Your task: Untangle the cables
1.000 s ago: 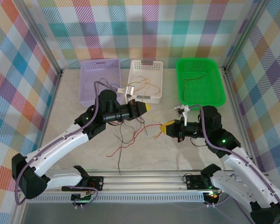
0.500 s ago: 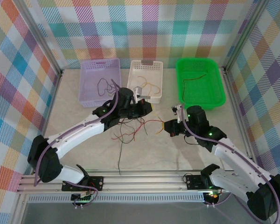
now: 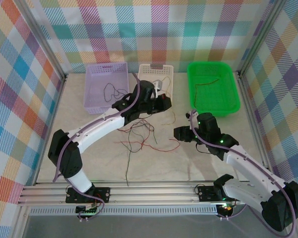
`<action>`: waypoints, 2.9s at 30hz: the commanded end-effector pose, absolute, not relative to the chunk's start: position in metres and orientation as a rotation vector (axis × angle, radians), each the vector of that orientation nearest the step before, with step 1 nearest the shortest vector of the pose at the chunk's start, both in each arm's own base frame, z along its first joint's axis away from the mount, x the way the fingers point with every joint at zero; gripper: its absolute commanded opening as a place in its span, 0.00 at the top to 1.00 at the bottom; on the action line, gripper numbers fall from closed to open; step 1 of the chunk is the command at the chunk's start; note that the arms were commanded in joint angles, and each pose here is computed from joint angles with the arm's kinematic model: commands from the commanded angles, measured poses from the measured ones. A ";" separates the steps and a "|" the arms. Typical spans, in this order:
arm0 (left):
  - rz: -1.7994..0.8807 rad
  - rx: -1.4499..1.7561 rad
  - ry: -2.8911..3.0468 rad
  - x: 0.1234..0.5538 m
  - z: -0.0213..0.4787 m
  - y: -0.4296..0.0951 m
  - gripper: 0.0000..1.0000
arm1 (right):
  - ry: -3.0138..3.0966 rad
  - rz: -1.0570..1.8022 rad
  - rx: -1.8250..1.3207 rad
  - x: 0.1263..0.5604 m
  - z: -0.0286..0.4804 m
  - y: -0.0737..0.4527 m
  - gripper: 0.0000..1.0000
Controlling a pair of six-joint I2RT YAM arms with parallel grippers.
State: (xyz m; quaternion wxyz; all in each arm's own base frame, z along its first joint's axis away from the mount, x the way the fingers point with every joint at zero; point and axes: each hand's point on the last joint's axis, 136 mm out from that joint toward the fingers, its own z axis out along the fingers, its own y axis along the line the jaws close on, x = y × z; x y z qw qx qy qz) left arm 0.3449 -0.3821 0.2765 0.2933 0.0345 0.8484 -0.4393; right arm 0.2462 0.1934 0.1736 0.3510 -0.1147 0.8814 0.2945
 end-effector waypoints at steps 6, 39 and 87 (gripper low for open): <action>-1.064 0.259 2.241 0.363 0.304 -0.390 1.00 | 2.141 0.733 -0.235 0.235 0.209 0.172 0.35; -2.140 -0.387 1.959 0.558 0.251 -0.394 1.00 | 2.030 0.821 -0.249 0.205 0.261 0.163 0.32; -1.644 -0.772 2.257 0.587 0.104 -0.296 1.00 | 2.107 0.950 -0.263 0.212 0.242 0.189 0.32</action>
